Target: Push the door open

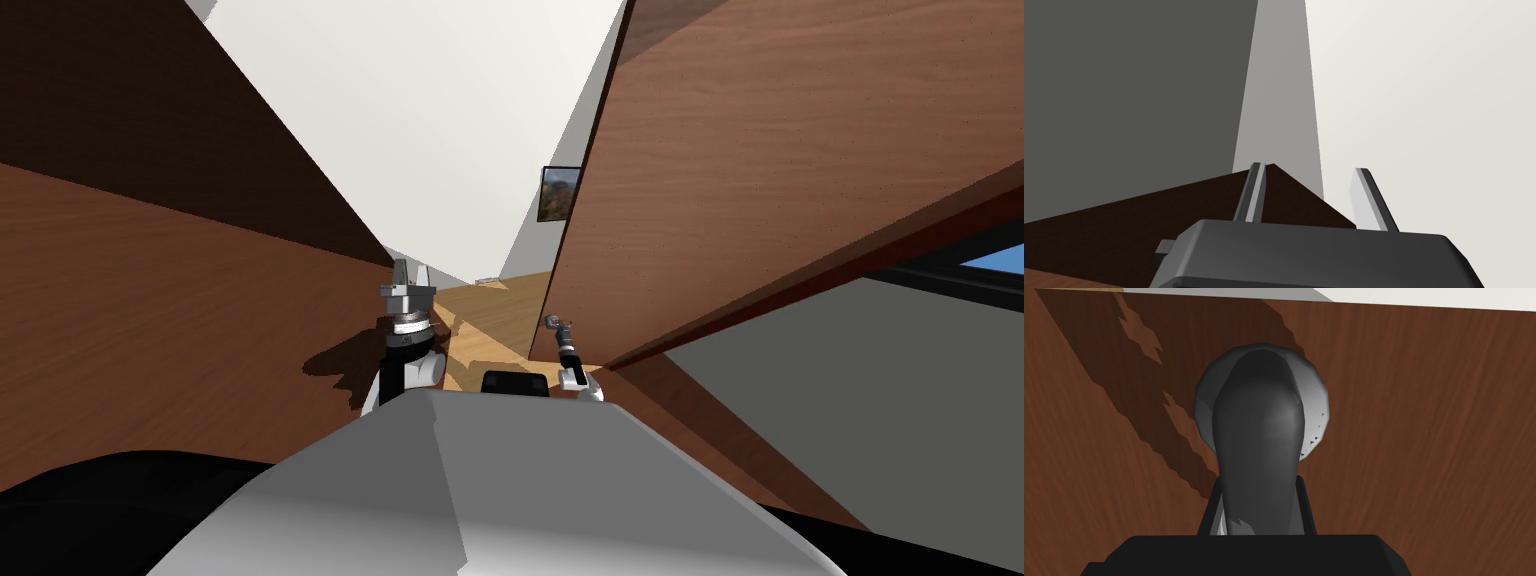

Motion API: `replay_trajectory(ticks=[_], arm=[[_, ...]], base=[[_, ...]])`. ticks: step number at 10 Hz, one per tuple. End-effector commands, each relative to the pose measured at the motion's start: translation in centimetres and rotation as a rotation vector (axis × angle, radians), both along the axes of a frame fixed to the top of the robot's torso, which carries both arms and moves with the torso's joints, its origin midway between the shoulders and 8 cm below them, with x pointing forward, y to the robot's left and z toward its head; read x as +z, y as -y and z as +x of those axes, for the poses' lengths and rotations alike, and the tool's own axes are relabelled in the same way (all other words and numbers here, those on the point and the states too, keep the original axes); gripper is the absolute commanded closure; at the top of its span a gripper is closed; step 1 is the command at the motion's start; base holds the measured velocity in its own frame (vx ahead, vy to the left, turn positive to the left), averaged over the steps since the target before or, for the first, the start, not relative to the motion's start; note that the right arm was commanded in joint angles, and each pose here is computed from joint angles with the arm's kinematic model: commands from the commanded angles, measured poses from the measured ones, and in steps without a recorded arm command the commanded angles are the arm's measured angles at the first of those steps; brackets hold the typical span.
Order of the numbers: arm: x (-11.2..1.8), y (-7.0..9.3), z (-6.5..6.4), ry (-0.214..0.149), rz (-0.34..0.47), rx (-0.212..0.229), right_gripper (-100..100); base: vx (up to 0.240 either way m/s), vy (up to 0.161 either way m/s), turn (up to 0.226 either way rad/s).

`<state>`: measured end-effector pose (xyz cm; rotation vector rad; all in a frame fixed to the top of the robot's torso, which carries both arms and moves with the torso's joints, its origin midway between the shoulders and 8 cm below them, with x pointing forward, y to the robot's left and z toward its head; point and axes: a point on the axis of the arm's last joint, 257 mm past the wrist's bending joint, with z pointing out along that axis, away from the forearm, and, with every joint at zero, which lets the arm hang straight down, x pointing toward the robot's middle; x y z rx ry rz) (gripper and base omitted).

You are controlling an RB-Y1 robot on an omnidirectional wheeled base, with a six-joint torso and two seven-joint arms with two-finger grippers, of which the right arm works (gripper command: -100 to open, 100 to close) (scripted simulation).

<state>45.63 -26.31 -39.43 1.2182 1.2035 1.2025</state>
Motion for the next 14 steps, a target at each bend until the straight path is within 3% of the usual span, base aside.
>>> replay_trajectory(ticks=[1,9,10,14], arm=[[0.5,1.7,0.4,0.01,-0.005,-0.037,100],[0.3,5.3,0.3,0.004,-0.003,-0.135,100],[-0.1,5.2,0.0,-0.005,-0.004,-0.132,100],[0.1,7.5,-0.3,0.0,-0.005,-0.185,100]], base=[[0.169,0.13,-0.075],[0.171,0.09,-0.058],[0.074,0.023,-0.024],[0.158,0.02,-0.04]])
